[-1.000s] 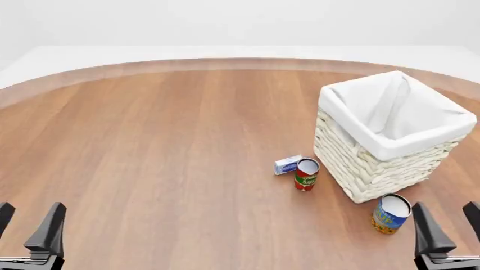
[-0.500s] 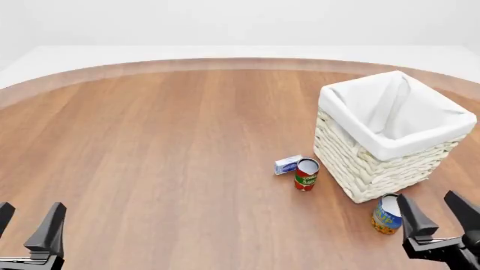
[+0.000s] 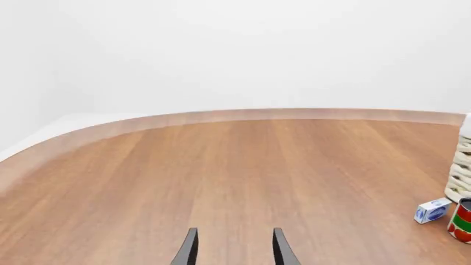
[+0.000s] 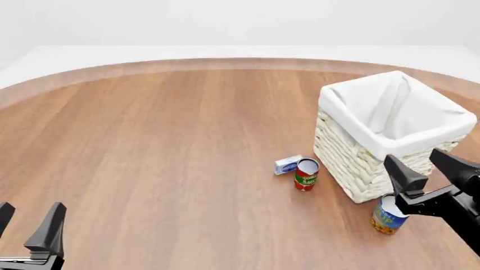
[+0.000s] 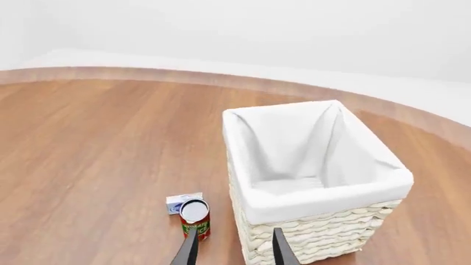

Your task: Pick up the alphabet soup and the cream cheese box, and put them in the basket.

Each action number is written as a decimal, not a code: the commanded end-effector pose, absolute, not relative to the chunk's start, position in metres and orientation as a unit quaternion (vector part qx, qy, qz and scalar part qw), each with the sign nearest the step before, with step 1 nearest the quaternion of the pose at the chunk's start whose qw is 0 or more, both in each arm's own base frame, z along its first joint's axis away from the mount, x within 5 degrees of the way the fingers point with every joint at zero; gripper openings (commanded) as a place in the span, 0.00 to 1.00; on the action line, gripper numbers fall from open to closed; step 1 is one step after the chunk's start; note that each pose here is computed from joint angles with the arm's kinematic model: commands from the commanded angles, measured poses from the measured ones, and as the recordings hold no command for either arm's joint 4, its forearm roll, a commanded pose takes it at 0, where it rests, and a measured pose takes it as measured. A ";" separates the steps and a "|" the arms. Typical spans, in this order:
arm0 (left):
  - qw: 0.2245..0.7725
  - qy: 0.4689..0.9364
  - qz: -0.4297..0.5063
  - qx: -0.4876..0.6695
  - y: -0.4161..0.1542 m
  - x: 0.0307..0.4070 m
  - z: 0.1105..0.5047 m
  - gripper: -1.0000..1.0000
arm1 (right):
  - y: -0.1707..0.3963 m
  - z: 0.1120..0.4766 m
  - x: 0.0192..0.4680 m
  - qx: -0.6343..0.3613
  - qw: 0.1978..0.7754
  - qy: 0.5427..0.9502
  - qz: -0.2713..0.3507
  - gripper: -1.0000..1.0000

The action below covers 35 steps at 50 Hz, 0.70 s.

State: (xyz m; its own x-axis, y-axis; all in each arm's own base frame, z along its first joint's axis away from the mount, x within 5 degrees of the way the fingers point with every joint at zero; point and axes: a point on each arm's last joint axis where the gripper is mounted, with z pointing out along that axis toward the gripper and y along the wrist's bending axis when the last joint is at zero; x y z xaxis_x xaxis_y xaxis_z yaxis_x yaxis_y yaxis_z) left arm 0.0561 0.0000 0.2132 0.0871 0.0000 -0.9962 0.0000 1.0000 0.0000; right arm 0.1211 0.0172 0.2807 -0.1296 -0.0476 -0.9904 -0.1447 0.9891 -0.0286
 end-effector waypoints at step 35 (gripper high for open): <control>0.737 0.676 0.000 0.000 0.000 0.056 0.213 1.00 | 0.062 0.366 0.201 -0.145 0.649 0.744 0.069 1.00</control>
